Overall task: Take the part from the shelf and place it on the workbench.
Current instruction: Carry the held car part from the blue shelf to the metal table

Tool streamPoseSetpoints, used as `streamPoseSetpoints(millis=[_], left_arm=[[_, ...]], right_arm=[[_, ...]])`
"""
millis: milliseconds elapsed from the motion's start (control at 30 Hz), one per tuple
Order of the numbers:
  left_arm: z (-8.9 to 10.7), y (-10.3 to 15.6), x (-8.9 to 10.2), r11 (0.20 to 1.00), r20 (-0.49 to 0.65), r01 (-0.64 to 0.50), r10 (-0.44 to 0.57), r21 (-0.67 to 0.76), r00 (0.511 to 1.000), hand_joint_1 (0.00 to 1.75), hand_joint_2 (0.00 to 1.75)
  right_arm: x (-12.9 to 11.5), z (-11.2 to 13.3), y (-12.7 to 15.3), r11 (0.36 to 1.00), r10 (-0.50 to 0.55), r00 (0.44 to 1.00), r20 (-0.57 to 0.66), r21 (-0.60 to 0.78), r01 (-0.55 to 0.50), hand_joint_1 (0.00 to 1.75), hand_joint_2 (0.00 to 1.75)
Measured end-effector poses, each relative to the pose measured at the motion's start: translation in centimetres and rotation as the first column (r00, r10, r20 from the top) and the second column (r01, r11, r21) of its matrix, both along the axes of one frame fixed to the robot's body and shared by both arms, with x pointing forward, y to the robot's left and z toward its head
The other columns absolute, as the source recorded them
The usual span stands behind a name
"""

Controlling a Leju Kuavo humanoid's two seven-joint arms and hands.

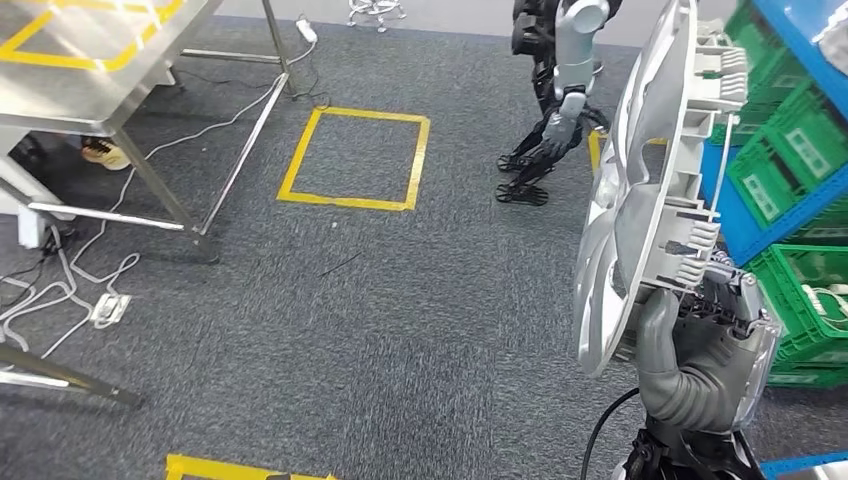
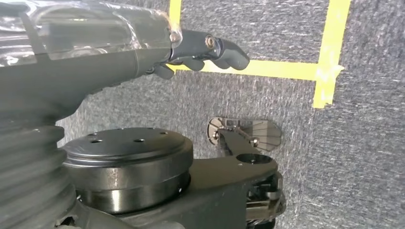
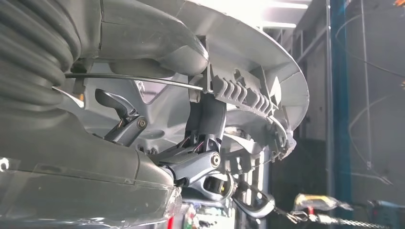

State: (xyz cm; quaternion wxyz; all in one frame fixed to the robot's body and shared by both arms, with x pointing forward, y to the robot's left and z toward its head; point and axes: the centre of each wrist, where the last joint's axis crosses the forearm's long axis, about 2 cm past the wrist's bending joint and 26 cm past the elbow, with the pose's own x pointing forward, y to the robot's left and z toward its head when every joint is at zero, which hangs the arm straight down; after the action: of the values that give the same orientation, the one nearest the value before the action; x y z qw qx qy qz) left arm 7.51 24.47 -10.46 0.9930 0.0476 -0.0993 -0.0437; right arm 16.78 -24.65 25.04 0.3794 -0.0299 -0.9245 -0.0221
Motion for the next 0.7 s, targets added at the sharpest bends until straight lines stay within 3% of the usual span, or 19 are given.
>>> streamPoseSetpoints(millis=[700], left_arm=[[-0.1, 1.8, 0.1, 0.999, 0.021, -0.011, 0.01, 0.052, 1.0, 0.0, 1.75]], right_arm=[[1.1, 0.4, 0.7, 0.998, 0.028, 0.998, 0.054, 0.049, -0.031, 1.75, 1.75]])
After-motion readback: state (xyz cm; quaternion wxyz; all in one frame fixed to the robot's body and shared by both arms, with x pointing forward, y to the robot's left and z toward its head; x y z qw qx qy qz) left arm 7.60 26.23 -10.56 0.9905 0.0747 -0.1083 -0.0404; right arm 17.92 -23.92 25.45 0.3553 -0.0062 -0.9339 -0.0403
